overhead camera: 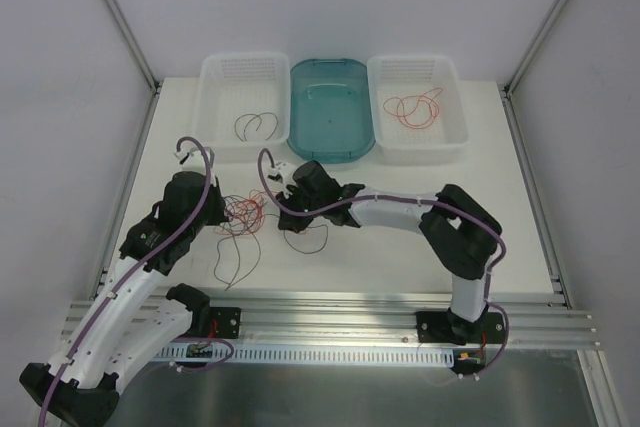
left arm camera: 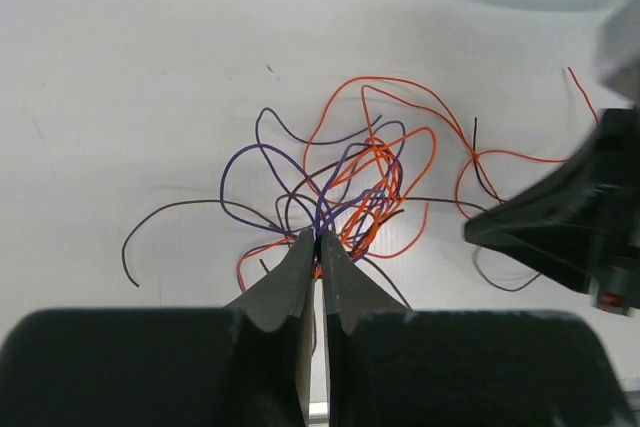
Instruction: Untangle the cables
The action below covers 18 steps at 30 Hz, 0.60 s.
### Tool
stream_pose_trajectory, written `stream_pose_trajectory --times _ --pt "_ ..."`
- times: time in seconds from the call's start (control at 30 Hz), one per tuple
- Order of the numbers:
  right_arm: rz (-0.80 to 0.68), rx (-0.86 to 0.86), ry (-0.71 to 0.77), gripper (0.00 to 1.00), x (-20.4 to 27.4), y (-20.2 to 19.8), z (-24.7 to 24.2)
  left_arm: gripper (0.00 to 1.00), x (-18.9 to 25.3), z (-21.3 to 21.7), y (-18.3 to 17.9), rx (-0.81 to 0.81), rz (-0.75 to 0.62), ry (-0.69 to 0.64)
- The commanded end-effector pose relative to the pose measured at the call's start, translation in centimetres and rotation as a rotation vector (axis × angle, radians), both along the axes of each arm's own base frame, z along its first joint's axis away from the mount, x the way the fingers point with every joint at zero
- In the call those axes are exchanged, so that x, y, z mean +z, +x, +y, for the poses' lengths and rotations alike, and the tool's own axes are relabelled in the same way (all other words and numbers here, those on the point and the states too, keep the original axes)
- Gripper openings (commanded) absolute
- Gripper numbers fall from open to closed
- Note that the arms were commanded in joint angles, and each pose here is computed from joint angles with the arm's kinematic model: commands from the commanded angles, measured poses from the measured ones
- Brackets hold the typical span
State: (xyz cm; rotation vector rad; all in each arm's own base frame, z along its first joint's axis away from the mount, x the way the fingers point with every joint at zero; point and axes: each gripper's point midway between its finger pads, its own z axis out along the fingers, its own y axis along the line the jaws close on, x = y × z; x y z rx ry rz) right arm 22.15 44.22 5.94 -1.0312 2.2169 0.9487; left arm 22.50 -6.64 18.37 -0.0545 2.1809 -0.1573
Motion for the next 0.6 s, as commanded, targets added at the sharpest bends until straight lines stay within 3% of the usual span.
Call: stream_pose_trajectory --times 0.0,0.17,0.57 --pt "-0.152 -0.012 0.103 0.01 8.8 0.6 -2.1 0.0 0.3 1.3 0.4 0.07 -0.029 0.021" --pt "-0.251 -0.172 0.162 0.01 16.3 1.9 -10.1 0.0 0.3 2.8 0.4 0.138 -0.03 0.061" --pt "-0.441 -0.72 0.139 0.01 25.3 2.9 -30.9 0.0 -0.4 4.7 0.5 0.231 0.014 0.112"
